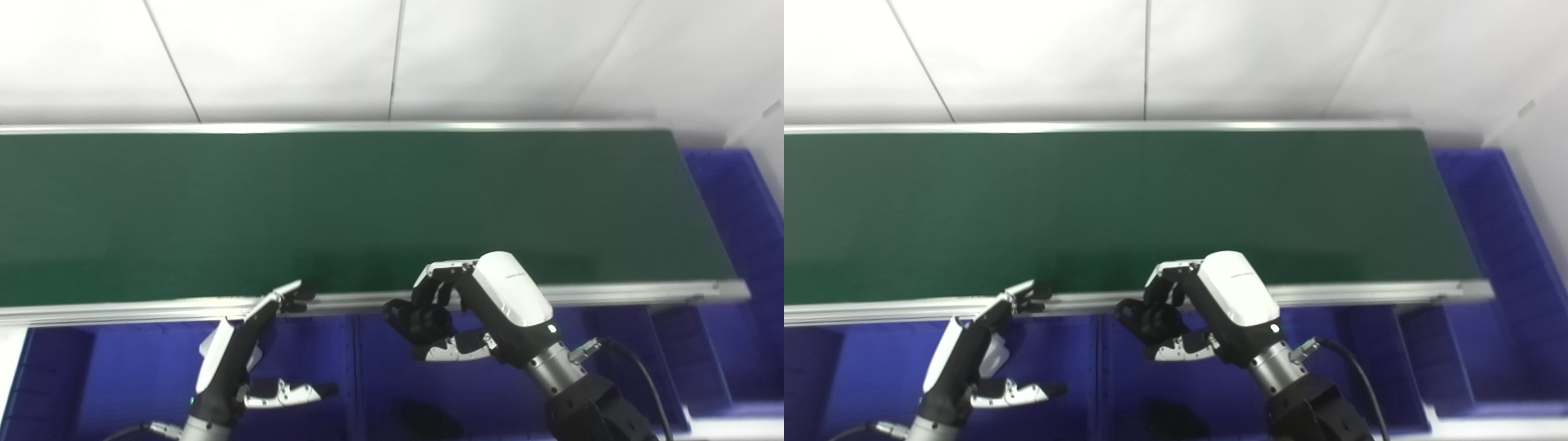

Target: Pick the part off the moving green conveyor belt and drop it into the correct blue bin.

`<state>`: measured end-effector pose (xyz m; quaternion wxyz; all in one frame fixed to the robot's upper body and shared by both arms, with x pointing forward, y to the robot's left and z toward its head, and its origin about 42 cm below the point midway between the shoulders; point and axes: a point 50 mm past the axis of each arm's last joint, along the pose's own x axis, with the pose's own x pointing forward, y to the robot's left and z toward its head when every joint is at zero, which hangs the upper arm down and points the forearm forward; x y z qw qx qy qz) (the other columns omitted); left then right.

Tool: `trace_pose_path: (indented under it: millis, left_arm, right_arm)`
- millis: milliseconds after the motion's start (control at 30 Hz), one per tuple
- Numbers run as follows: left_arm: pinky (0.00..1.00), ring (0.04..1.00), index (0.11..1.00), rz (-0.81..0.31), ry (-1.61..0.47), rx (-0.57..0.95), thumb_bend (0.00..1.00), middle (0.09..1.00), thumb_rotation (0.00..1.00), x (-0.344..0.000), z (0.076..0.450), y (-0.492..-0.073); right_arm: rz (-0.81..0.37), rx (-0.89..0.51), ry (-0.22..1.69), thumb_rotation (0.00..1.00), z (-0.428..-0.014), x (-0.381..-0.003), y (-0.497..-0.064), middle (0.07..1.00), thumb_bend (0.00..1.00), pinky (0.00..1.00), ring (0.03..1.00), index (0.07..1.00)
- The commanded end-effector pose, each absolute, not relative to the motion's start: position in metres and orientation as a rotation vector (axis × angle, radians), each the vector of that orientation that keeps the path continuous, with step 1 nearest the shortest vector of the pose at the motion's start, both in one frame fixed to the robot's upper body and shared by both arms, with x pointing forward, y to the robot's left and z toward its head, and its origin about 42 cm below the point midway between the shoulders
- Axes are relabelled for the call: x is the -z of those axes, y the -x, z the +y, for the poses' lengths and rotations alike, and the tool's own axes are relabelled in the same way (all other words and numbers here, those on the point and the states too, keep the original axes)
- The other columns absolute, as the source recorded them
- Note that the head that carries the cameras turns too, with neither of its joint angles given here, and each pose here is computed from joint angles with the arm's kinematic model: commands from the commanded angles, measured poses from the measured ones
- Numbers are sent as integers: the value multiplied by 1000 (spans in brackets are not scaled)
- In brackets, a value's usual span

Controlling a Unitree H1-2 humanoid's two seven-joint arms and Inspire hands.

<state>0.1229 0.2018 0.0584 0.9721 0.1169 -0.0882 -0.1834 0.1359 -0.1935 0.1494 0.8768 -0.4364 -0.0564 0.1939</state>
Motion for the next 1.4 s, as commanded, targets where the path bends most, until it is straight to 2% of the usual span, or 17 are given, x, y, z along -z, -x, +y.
trace_pose_path:
  millis: [0,33,167,267,300,367,600,767,833,867,900,933,1000,1067,1200,1267,1367]
  left_arm:
    - [687,762,793,-217,-185,374,669,827,216,-70,200,-124]
    - [687,762,791,-215,-181,371,670,825,221,-71,200,-124]
    - [678,761,793,-202,-195,365,674,828,252,-71,208,-123]
    - [667,752,794,-199,-207,363,681,822,273,-72,212,-122]
    - [670,753,794,-197,-209,363,681,820,276,-72,213,-122]
    - [669,757,789,-182,-190,360,686,819,269,-72,214,-120]
    - [662,759,779,-167,-174,361,687,818,286,-74,215,-117]
    - [662,758,779,-170,-175,371,682,819,278,-75,214,-116]
    - [666,756,785,-175,-180,380,674,816,269,-76,213,-116]
    - [665,755,788,-177,-182,383,672,817,266,-77,212,-116]
    - [663,752,787,-177,-185,389,675,816,262,-76,212,-117]
    - [675,757,789,-175,-184,393,672,817,258,-76,212,-117]
    - [681,757,785,-174,-185,397,680,818,259,-76,212,-117]
    - [682,759,781,-174,-188,398,686,818,260,-76,212,-118]
    - [695,767,776,-171,-184,398,691,818,247,-75,212,-118]
    - [705,776,773,-171,-185,400,693,821,246,-75,212,-118]
    - [716,791,772,-171,-188,404,692,830,258,-75,212,-118]
  right_arm:
    - [-152,-374,909,0,-194,-148,-129,469,518,228,447,508]
    - [-143,-371,911,0,-194,-144,-126,444,516,217,446,518]
    - [-53,-396,893,0,-196,-120,-118,475,518,157,444,490]
    - [-25,-407,902,0,-196,-108,-117,476,519,148,443,487]
    - [-19,-409,905,0,-196,-105,-117,441,516,152,444,504]
    - [-3,-423,917,0,-196,-94,-118,472,519,158,444,489]
    - [134,-497,1023,0,-195,-71,-128,481,512,266,367,517]
    - [206,-544,1069,0,-196,-63,-133,498,517,265,406,493]
    - [256,-583,1063,0,-196,-61,-135,498,511,344,399,528]
    - [277,-596,1061,70,-196,-61,-135,620,507,475,554,513]
    - [293,-622,1075,157,-196,-61,-136,704,549,590,667,623]
    - [303,-648,1093,326,-195,-62,-137,777,553,712,764,717]
    - [311,-694,1132,556,-195,-65,-137,826,569,819,827,809]
    - [322,-716,1144,694,-194,-68,-136,862,604,869,867,855]
    - [329,-724,1122,811,-192,-80,-131,911,673,935,921,898]
    - [320,-714,1089,804,-192,-86,-128,931,709,973,946,906]
    - [284,-680,1020,681,-192,-92,-123,923,737,963,939,867]
